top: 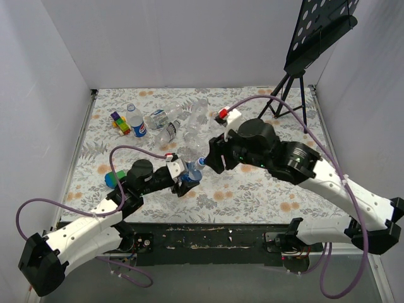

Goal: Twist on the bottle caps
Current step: Screw the bottle cap onto the plastic bottle.

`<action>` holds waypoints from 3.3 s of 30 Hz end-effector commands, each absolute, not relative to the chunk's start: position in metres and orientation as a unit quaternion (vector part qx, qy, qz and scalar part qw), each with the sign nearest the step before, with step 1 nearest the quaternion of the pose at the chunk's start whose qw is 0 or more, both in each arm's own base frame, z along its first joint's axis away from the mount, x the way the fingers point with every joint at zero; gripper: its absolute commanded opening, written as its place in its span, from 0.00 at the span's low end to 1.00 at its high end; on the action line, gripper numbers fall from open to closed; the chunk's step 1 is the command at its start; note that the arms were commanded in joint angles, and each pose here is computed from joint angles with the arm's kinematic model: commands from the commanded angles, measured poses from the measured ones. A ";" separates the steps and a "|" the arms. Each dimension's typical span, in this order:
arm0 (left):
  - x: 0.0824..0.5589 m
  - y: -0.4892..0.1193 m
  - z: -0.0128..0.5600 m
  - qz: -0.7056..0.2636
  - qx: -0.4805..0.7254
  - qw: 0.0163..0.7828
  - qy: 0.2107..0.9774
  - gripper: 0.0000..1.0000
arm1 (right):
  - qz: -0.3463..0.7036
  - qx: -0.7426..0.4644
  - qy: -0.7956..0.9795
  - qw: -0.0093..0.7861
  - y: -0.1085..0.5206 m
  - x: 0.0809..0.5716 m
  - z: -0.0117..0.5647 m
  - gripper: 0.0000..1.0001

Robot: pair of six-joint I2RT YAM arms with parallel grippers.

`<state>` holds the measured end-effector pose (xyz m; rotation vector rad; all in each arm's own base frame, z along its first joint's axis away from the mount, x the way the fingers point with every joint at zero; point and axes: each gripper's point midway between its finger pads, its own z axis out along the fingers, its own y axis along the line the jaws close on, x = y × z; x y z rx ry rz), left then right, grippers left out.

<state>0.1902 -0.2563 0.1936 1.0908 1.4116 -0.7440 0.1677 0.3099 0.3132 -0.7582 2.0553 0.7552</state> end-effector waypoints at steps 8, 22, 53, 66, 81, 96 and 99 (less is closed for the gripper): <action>0.175 -0.274 0.203 -0.379 0.477 0.522 0.596 0.00 | 0.336 -0.475 0.639 0.502 0.298 0.138 0.364 0.79; 0.150 -0.280 0.211 -0.426 0.508 0.498 0.559 0.00 | 0.399 -0.627 0.493 0.452 0.297 0.128 0.337 0.77; 0.138 -0.285 0.212 -0.459 0.516 0.481 0.540 0.00 | 0.457 -0.650 0.433 0.426 0.310 0.125 0.304 0.55; 0.137 -0.286 0.212 -0.465 0.517 0.479 0.537 0.00 | 0.461 -0.648 0.439 0.418 0.313 0.127 0.294 0.39; 0.179 -0.276 0.212 -0.389 0.452 0.544 0.590 0.00 | 0.371 -0.416 0.732 0.392 0.302 0.174 0.269 0.13; 0.191 -0.270 0.205 -0.358 0.439 0.544 0.619 0.00 | 0.340 -0.351 0.748 0.448 0.307 0.163 0.319 0.64; 0.183 -0.274 0.203 -0.375 0.454 0.525 0.614 0.00 | 0.336 -0.409 0.705 0.472 0.300 0.158 0.332 0.73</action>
